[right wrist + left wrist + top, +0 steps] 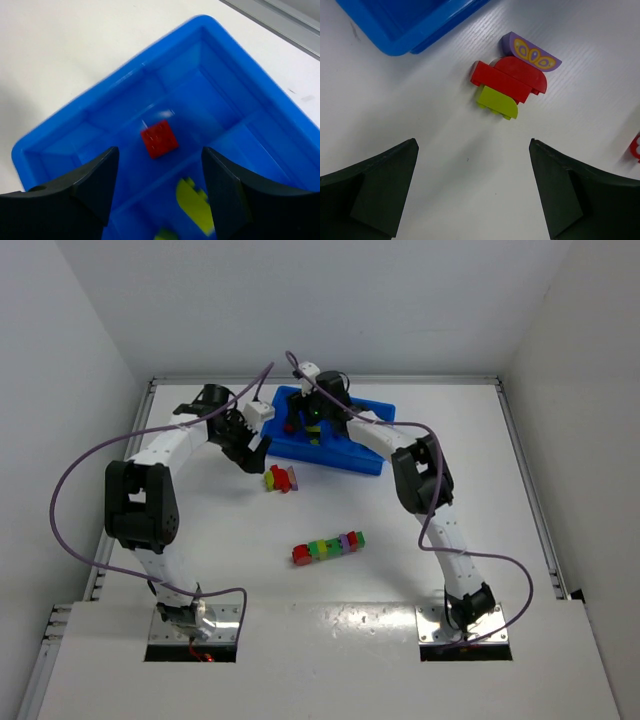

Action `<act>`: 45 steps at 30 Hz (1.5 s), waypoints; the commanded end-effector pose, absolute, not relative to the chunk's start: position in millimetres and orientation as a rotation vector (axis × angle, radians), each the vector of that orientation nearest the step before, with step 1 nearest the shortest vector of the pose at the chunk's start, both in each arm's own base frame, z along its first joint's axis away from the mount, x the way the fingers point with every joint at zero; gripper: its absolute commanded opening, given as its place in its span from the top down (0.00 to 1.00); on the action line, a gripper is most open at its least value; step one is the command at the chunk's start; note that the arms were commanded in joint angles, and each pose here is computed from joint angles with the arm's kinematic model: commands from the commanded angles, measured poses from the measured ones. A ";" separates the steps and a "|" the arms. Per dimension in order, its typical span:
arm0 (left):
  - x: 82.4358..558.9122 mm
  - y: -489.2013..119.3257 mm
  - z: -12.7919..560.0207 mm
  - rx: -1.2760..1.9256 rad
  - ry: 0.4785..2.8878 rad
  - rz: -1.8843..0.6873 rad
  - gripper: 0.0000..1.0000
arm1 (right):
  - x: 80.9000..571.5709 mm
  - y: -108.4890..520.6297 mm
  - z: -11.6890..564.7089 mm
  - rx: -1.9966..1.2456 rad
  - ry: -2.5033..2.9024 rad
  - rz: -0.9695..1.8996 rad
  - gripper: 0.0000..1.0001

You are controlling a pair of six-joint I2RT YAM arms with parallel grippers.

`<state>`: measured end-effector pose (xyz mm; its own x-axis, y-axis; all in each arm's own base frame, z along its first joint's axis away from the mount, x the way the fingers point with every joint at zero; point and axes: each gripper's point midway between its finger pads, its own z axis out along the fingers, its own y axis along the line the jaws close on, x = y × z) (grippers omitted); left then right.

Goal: Sort the legos into containers by color

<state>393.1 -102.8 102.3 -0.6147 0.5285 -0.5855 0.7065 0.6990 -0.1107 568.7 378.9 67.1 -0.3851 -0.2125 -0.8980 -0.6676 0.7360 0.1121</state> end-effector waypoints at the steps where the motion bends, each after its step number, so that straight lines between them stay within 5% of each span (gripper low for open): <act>1: 401.7 -115.7 113.4 1.127 2.229 -0.455 0.00 | 573.3 352.0 138.4 -0.620 1.877 0.551 0.32; 5: 396.3 -128.2 101.7 1.261 2.145 -0.489 0.00 | 557.4 317.6 216.8 -0.600 1.798 0.613 0.31; 12: 384.1 -143.9 76.7 1.512 2.079 -0.587 0.00 | 508.5 252.7 271.8 -0.673 1.790 0.747 0.23; 30: 371.3 -170.7 22.6 1.671 2.164 -0.607 0.11 | 485.6 161.2 248.8 -0.487 1.930 0.642 0.22; 35: 370.8 -165.3 15.8 1.668 2.191 -0.572 0.26 | 480.7 156.2 247.3 -0.467 1.945 0.645 0.22; 39: 358.5 -159.9 6.2 1.700 2.224 -0.538 0.49 | 459.0 166.6 247.0 -0.414 1.969 0.776 0.22; 40: 348.7 -160.0 0.0 1.723 2.232 -0.533 0.63 | 440.2 175.8 238.8 -0.379 2.003 0.932 0.28; 42: 346.2 -165.6 9.6 1.699 2.195 -0.526 0.72 | 415.2 189.8 246.7 -0.306 2.009 1.165 0.34; 45: 333.9 -180.7 36.6 1.614 2.122 -0.624 0.75 | 369.9 200.8 211.3 -0.182 2.095 1.420 0.34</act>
